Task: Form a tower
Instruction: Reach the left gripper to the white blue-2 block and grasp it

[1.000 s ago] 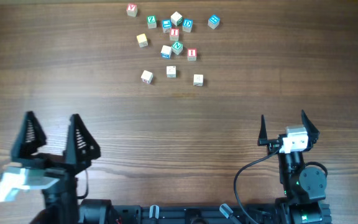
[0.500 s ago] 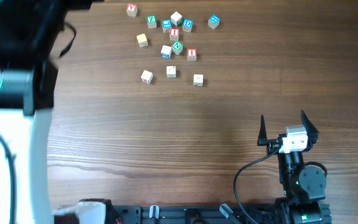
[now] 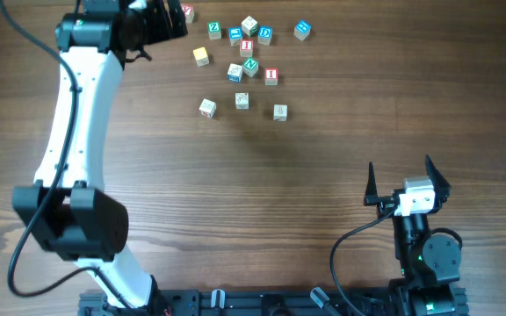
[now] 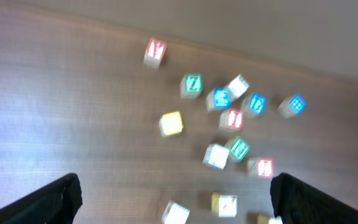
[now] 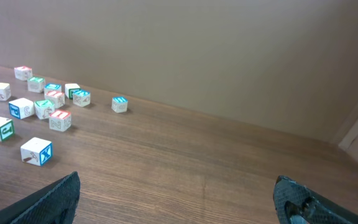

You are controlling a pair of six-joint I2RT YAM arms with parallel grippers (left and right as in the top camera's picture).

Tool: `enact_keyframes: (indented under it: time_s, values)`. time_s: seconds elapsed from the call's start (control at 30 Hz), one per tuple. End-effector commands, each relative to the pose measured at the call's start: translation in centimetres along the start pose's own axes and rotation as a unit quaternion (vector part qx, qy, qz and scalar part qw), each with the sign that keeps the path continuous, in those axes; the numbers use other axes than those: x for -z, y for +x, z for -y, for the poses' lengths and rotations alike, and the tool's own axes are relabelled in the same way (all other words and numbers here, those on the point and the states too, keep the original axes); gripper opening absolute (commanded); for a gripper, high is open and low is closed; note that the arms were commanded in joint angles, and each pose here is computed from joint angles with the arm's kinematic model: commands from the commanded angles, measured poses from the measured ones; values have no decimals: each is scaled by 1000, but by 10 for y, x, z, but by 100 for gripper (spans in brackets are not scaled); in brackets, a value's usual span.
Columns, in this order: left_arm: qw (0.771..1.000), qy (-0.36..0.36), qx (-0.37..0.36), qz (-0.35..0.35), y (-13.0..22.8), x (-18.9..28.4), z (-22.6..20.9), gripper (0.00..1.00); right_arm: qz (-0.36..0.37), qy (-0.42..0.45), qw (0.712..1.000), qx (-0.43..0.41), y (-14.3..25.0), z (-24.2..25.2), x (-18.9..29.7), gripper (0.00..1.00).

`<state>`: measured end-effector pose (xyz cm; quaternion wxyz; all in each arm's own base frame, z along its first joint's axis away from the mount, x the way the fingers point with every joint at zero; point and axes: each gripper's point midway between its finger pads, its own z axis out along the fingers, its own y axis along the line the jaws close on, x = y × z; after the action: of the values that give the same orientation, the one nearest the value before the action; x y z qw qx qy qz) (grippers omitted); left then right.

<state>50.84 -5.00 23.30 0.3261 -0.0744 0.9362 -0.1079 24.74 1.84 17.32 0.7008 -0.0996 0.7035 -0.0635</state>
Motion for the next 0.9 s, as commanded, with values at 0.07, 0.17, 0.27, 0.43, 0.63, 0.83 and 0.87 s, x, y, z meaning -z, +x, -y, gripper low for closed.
enact_keyframes:
  time_s: [0.07,0.17,0.27,0.43,0.63,0.83,0.87]
  values:
    - [994,-33,4,-106,49,-49,-19,100,5,-9,1000,3,-2,-3,0,100]
    - [986,-45,11,-163,79,-67,-28,89,5,-9,1000,3,-2,-3,0,100]
    - [978,-56,15,-202,98,-72,-34,45,5,-9,1000,3,-2,-3,0,100]
    - [970,-46,23,-236,114,-66,-31,4,5,-9,1000,3,-2,-3,0,100]
    - [969,-25,34,-244,125,-77,-17,4,5,-9,1000,2,-2,-3,0,100]
    - [966,-72,-27,-246,167,-108,-10,29,5,-9,1000,3,-2,-3,0,100]
    - [966,-73,-33,-245,170,-110,-7,53,5,-9,1000,3,-2,-3,0,100]
